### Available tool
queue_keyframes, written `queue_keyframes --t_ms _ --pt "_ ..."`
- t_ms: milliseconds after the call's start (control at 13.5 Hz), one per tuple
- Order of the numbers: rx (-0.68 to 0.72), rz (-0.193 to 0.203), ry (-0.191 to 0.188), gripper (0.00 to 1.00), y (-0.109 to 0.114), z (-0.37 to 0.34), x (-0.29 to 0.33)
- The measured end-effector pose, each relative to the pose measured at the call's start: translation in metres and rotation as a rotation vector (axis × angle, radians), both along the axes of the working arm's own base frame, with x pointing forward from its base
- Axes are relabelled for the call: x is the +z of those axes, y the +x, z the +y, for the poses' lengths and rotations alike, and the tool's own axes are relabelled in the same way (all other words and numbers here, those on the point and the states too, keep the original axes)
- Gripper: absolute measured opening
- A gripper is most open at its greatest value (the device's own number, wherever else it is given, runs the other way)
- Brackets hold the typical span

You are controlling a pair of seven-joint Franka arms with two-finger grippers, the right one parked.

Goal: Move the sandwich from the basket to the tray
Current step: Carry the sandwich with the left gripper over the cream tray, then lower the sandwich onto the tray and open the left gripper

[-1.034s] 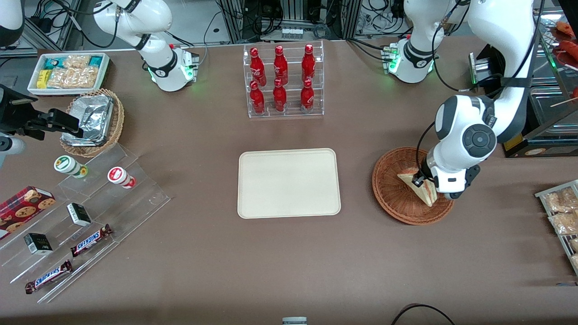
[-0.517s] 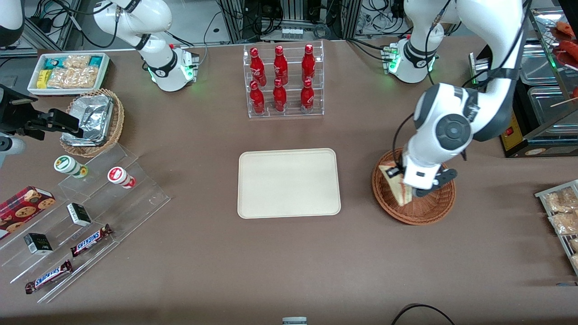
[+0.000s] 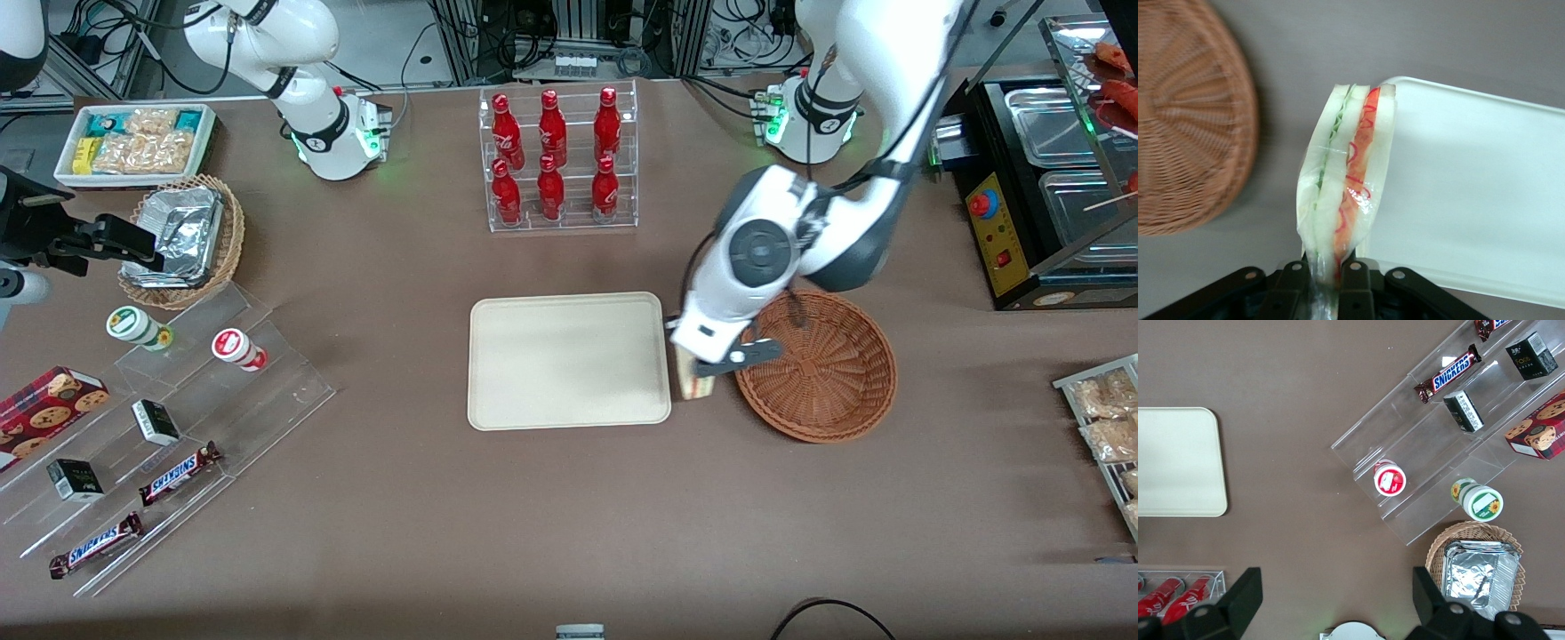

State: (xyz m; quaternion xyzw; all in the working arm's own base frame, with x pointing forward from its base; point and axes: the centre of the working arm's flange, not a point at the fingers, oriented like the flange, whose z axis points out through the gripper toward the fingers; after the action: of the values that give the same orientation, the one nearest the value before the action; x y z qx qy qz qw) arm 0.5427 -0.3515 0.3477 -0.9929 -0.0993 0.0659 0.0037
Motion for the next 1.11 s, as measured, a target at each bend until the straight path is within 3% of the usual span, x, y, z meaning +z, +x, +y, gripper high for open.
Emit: queue_keyframes --t_ms 221,591,1107 --pt "-0.031 0.01 0.003 0.15 -0.008 -0.052 -0.024" --pt "-0.026 0.005 0.065 0.15 -0.029 -0.105 -0.067" --pt "0.06 -0.011 0.045 0.15 -0.035 -0.149 -0.08"
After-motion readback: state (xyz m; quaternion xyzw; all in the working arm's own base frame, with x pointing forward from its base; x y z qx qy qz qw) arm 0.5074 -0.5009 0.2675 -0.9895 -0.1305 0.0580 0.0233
